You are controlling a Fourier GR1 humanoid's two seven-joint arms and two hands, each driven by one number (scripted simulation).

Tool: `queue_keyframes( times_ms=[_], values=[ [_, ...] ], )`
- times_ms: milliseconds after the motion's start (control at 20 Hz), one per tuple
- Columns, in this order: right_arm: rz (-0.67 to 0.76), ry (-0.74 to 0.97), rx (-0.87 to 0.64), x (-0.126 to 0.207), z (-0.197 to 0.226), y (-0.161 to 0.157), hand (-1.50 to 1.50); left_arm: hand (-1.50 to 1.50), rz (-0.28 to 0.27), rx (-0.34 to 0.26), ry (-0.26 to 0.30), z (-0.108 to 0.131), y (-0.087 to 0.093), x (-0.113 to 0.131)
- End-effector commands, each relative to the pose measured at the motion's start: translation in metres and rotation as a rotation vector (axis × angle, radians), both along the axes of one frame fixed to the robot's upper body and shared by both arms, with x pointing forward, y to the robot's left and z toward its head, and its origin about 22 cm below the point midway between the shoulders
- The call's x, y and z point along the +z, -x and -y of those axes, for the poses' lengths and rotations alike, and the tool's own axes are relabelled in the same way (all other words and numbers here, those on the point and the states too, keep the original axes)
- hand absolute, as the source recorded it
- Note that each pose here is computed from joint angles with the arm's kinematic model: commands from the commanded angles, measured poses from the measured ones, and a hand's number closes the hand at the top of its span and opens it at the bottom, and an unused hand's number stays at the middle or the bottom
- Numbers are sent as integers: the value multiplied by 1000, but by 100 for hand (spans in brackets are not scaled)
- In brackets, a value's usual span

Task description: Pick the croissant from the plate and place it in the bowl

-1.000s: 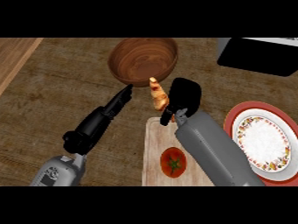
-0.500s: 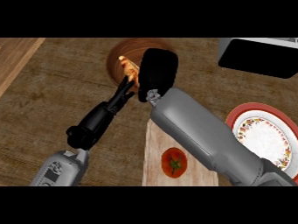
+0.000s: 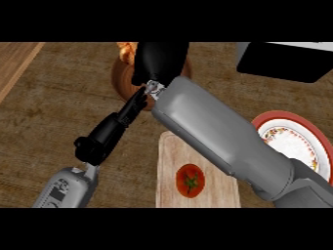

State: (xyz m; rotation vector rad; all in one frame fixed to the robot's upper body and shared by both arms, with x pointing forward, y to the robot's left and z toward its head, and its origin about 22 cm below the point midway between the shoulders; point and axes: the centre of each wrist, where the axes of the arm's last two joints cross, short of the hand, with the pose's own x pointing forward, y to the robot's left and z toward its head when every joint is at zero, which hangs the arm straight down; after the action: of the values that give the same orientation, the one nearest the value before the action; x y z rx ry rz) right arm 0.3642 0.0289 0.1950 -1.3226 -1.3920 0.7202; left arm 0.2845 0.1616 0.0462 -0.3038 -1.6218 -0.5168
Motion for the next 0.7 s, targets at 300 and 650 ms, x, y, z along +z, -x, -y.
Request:
queue_keyframes(
  times_ms=[300,650],
  values=[
    [84,9,-262,-7,-7,-24,150,0,-13,28,-1,-6,-1,0],
    [76,37,-308,-38,15,-44,150,0,-19,78,3,-24,-1,-14]
  ],
)
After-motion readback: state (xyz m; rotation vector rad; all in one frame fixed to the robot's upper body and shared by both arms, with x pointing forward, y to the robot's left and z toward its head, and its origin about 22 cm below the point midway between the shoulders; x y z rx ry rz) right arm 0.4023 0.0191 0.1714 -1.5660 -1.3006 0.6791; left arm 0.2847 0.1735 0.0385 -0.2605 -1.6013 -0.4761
